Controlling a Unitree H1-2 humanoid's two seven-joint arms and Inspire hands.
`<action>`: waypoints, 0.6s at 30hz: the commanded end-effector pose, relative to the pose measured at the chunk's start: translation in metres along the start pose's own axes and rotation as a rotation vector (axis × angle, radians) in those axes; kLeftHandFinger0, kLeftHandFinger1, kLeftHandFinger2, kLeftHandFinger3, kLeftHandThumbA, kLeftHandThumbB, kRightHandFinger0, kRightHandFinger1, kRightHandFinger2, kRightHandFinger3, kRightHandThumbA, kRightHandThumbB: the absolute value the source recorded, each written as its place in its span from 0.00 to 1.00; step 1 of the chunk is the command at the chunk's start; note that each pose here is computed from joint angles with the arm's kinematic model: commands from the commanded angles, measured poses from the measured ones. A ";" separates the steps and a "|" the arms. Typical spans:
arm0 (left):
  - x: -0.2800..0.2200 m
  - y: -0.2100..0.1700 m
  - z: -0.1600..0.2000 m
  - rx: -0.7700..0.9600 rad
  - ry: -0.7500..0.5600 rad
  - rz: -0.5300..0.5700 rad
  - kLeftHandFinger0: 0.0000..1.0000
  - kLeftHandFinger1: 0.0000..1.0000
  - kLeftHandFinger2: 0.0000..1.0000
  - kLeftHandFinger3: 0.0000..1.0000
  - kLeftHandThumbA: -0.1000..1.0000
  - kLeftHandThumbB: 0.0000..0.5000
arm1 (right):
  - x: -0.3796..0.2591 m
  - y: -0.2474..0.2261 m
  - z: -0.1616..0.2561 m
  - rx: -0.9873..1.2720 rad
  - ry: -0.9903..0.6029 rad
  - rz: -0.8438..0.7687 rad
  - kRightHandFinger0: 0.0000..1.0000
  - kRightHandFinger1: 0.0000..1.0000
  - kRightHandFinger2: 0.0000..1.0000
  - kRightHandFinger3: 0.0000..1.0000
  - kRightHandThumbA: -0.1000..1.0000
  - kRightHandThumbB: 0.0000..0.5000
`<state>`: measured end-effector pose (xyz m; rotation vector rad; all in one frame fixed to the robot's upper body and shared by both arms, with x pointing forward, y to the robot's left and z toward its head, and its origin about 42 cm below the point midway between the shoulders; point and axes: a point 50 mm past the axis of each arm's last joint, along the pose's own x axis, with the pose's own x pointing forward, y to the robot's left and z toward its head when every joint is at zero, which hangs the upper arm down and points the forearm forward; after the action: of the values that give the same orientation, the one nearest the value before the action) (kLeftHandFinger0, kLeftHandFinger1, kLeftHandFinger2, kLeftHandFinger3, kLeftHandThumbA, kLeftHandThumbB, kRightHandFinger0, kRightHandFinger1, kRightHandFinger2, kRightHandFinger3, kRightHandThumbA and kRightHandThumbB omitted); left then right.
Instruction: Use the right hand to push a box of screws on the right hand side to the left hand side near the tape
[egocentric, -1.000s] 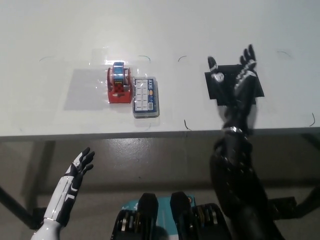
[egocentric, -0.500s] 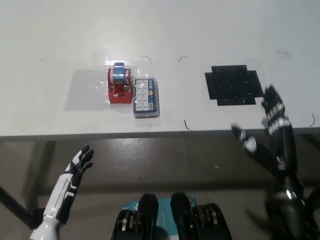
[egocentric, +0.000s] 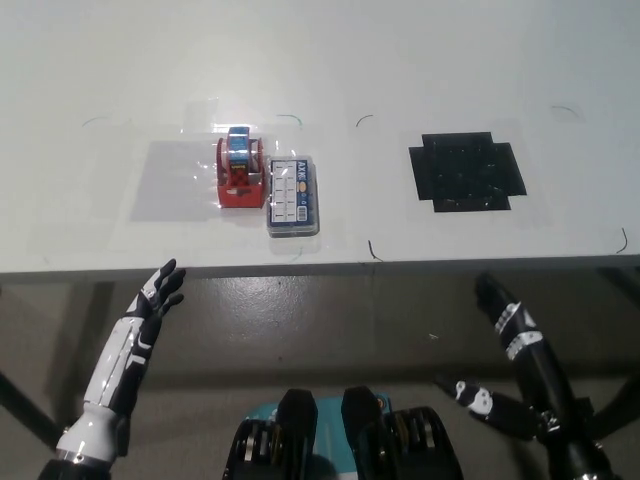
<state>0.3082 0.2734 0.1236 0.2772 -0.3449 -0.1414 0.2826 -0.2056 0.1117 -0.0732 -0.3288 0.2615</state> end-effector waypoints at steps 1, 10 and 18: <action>0.009 0.010 0.011 0.010 -0.049 0.008 1.00 1.00 1.00 1.00 1.00 0.35 | 0.002 0.012 -0.004 0.029 -0.034 0.043 1.00 1.00 1.00 1.00 1.00 0.53; 0.012 0.007 0.012 -0.002 -0.042 -0.006 1.00 1.00 1.00 1.00 1.00 0.35 | 0.009 0.020 -0.016 0.063 0.000 0.022 1.00 1.00 1.00 1.00 1.00 0.48; 0.012 0.002 0.011 -0.010 -0.045 -0.016 1.00 1.00 1.00 1.00 1.00 0.36 | 0.012 0.024 -0.024 0.109 -0.008 -0.006 1.00 1.00 1.00 1.00 1.00 0.45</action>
<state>0.3093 0.2723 0.1232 0.2751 -0.3347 -0.1462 0.2855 -0.1828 0.0767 -0.0025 -0.2163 0.2672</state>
